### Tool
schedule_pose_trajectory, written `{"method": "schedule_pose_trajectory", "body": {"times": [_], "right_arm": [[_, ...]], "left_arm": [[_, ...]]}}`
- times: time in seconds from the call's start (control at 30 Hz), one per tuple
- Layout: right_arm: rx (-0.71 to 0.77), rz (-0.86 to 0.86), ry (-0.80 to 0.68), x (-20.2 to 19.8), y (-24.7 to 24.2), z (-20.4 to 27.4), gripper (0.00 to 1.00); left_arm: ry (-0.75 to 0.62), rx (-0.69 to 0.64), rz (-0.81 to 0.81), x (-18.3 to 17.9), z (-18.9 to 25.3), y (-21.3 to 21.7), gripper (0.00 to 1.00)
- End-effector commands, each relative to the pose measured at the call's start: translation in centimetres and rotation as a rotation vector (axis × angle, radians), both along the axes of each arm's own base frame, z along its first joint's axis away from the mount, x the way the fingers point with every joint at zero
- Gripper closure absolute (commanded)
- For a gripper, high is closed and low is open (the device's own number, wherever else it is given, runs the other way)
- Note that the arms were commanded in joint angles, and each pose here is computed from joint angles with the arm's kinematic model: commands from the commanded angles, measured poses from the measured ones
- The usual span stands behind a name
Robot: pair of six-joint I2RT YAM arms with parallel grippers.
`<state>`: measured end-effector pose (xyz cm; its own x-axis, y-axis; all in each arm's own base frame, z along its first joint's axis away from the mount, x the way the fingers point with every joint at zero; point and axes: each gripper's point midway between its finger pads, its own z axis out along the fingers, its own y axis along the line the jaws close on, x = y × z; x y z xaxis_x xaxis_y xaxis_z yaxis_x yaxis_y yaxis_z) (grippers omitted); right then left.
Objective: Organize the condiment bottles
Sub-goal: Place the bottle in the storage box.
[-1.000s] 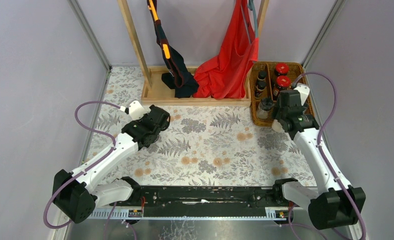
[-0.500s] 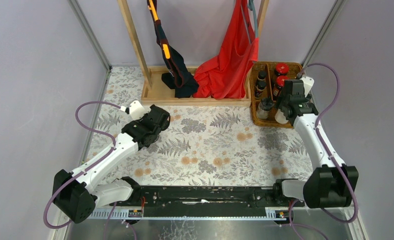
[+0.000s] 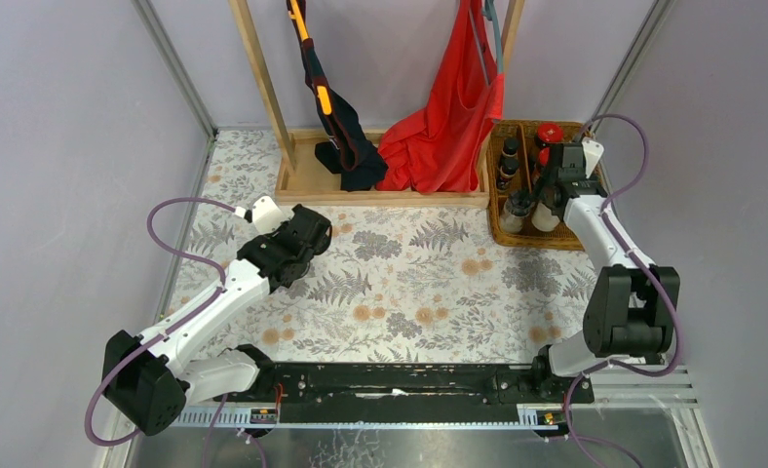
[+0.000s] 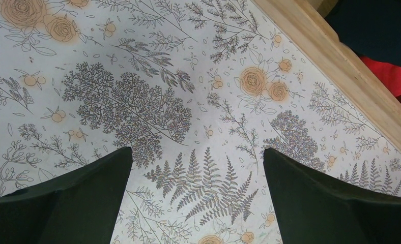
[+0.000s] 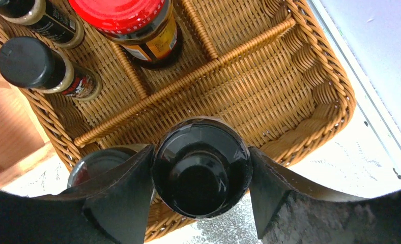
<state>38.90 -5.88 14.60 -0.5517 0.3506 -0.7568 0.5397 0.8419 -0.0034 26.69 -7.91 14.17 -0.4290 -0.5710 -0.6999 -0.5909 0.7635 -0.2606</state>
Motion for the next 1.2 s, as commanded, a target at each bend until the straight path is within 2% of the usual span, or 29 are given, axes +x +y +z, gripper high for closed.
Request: {"method": "schedule_pose_trajectory", "body": {"times": [0.0, 0.43, 0.7, 0.87, 1.17], "right_arm": [[-0.001, -0.025, -0.140, 3.3, -0.4, 3.0, 1.00], [0.003, -0.022, -0.066, 3.9, -0.3, -1.0, 1.00], [-0.010, -0.058, -0.012, 3.5, -0.8, -2.3, 1.00], [0.005, -0.060, -0.047, 3.7, -1.3, -1.8, 1.00], [0.027, -0.065, 0.037, 3.8, -1.4, -3.9, 1.00]], "left_arm": [[-0.025, 0.002, 0.005, 0.5, 0.2, 0.2, 0.00], [-0.021, 0.004, 0.008, 0.5, 0.0, 0.2, 0.00], [-0.014, 0.007, 0.009, 0.5, -0.2, 0.2, 0.00], [-0.021, 0.002, 0.013, 0.4, -0.2, 0.2, 0.00], [-0.019, 0.003, 0.009, 0.4, -0.3, 0.2, 0.00]]}}
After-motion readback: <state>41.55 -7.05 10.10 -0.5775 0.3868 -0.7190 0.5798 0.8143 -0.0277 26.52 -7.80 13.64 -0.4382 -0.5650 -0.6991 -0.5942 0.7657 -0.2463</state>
